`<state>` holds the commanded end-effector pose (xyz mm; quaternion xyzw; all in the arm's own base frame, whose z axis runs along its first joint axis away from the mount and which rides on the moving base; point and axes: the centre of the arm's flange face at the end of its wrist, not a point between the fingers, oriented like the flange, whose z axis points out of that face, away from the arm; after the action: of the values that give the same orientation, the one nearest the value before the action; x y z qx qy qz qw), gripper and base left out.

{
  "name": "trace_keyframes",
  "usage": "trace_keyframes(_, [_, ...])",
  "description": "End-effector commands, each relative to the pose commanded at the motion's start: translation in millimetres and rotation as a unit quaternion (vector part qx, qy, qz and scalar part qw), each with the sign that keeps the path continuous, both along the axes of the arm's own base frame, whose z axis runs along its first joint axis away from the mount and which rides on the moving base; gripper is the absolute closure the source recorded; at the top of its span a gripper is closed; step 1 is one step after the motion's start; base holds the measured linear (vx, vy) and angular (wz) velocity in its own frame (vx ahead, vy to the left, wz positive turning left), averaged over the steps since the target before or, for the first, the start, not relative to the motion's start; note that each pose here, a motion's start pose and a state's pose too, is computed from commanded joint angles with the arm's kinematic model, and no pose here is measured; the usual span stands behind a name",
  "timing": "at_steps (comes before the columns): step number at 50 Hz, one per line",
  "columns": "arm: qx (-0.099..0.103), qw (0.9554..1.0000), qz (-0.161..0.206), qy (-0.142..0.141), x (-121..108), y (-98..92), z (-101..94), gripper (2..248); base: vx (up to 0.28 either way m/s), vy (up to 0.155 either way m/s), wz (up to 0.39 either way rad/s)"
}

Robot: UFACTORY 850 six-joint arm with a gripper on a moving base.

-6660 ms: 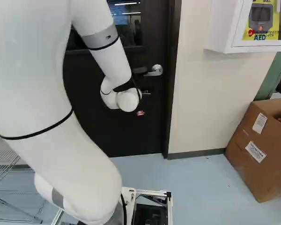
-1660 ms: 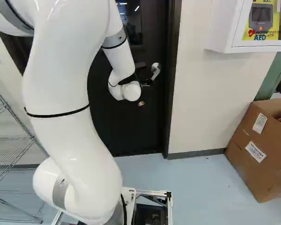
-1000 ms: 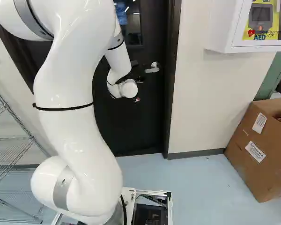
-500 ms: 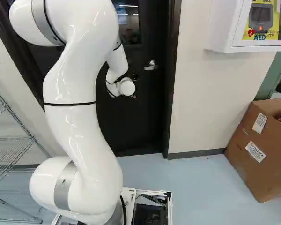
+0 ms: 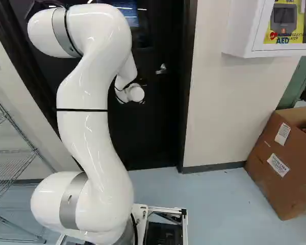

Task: Open the door and move inside

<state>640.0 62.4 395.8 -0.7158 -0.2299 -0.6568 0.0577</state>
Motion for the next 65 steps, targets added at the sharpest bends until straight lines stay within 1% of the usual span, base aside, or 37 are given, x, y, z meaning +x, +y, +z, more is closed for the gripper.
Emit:
trace_keyframes(13, [0.001,0.9999,0.01,-0.009,20,14.4,-3.6,3,0.0,0.0,0.0])
trace_keyframes(32, [0.001,0.9999,0.01,-0.009,22,14.4,-3.9,3,0.0,0.0,0.0])
trace_keyframes(42, [0.0,1.0,0.003,-0.004,10,4.5,-1.8,3,0.0,0.0,0.0])
trace_keyframes(65, [0.0,0.9998,-0.016,0.012,-32,-21.2,4.9,3,0.0,0.0,0.0])
